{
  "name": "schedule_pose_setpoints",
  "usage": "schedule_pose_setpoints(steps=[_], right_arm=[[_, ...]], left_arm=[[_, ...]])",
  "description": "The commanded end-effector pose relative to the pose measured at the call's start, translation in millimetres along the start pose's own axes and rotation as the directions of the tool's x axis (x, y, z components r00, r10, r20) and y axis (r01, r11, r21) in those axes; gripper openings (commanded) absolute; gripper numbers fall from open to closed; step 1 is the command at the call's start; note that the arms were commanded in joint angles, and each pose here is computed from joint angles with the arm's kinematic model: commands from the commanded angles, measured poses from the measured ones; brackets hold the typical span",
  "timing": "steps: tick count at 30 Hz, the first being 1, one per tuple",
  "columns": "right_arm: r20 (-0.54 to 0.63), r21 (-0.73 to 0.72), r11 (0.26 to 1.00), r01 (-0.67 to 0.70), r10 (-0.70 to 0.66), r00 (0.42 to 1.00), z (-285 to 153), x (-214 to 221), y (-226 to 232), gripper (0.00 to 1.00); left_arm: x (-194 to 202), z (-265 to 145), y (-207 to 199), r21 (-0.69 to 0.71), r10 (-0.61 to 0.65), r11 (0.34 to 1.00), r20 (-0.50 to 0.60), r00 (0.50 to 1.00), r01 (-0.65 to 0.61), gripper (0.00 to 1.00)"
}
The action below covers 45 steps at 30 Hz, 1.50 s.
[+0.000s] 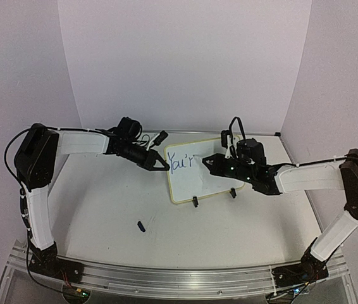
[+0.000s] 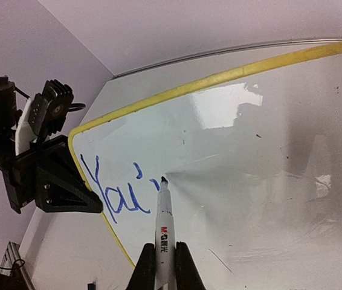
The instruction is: Write a sentence on the whiteboard
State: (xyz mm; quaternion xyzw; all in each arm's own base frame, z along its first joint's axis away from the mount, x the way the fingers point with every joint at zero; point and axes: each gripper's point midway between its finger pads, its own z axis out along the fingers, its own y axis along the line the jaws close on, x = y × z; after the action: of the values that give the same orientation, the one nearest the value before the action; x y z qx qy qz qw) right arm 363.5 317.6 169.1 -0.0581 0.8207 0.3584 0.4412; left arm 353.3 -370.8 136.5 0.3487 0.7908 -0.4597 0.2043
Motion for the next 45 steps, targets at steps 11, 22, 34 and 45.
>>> schedule_pose_setpoints(steps=[11, 22, 34, 45], right_arm=[[0.048, -0.02, 1.0, -0.006, 0.007, 0.999, -10, -8, 2, 0.0], [0.029, -0.006, 1.0, -0.014, 0.015, 0.999, 0, -2, -4, 0.0], [0.043, 0.046, 0.998, -0.04, 0.038, 0.998, -3, 0, -18, 0.0], [0.096, 0.069, 0.997, -0.033, 0.026, 0.995, -13, -16, -20, 0.0]], left_arm=[[6, 9, -2, 0.002, 0.009, 1.0, -0.033, 0.999, -0.009, 0.0], [6, 9, -2, 0.001, 0.009, 1.0, -0.035, 0.999, -0.009, 0.0], [7, 9, -2, 0.0, 0.008, 1.0, -0.037, 0.999, -0.008, 0.0], [7, 10, -2, 0.001, 0.01, 1.0, -0.037, 0.999, -0.01, 0.0]])
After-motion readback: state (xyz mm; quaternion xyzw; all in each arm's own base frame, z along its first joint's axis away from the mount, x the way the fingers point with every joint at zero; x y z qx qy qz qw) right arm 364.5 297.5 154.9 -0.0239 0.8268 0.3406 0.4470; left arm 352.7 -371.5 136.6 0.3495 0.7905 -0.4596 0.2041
